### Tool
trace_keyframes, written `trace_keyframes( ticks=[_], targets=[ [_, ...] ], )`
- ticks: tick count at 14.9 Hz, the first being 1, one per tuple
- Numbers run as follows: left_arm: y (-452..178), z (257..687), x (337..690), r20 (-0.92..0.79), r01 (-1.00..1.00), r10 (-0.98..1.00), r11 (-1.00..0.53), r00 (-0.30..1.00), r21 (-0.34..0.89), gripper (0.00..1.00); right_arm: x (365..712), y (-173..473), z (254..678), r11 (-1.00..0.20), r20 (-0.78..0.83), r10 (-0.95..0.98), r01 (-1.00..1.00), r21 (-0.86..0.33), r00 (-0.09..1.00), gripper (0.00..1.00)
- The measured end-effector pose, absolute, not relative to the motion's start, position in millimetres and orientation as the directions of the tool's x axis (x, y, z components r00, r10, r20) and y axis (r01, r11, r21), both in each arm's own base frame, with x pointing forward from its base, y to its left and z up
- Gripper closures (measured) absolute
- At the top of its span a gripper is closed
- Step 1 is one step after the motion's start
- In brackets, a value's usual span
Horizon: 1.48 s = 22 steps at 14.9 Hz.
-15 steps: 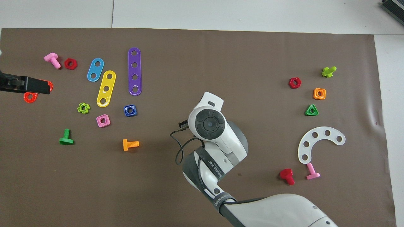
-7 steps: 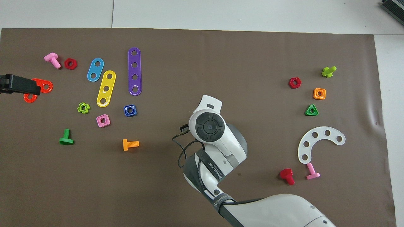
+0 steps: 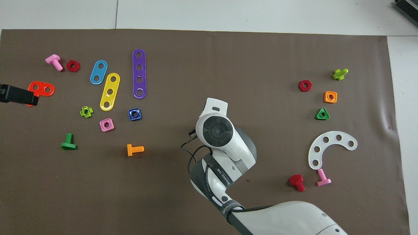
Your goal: Unscrew and place screws in storage area
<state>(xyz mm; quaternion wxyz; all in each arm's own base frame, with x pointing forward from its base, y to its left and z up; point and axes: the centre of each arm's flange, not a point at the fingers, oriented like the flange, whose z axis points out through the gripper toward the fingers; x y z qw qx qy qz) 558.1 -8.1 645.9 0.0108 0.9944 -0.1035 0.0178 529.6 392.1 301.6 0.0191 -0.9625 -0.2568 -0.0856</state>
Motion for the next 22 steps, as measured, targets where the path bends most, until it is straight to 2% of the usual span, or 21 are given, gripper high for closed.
trace_keyframes(
  ticks=[4,6,10,12,14,17,22],
  targets=[
    [-5.2,642.2,556.3,0.023,-0.181,-0.181,-0.983,0.983,0.02,0.0,538.8,382.9,312.2,-0.868,0.187,0.491,0.497,0.017,0.851,0.81],
    [-4.3,638.5,552.8,0.004,-0.176,-0.176,-0.984,0.984,0.023,0.0,549.5,363.7,342.5,-0.884,0.187,0.461,0.466,0.019,0.867,0.81],
    [-3.5,633.8,547.3,-0.009,-0.173,-0.174,-0.985,0.985,0.025,0.0,568.5,283.0,427.0,-0.933,0.161,0.359,0.36,0.024,0.92,0.81],
    [-3.6,633.8,545.8,-0.01,-0.173,-0.173,-0.985,0.985,0.026,0.0,574.4,236.9,446.5,-0.943,0.13,0.332,0.331,0.032,0.934,0.81],
    [-3.6,633.4,545.5,-0.011,-0.173,-0.173,-0.985,0.985,0.026,0.0,582.2,181.7,446.2,-0.942,0.093,0.336,0.334,0.042,0.937,0.81],
    [-3.4,633.2,545.5,-0.012,-0.172,-0.172,-0.985,0.985,0.026,0.0,587.2,108.3,416.8,-0.948,0.09,0.319,0.317,0.034,0.943,0.81],
    [-3.4,633.1,545.5,-0.012,-0.172,-0.172,-0.985,0.985,0.026,0.0,570.2,68.7,355.6,-0.954,0.129,0.299,0.298,0.029,0.946,0.81]
  ],
)
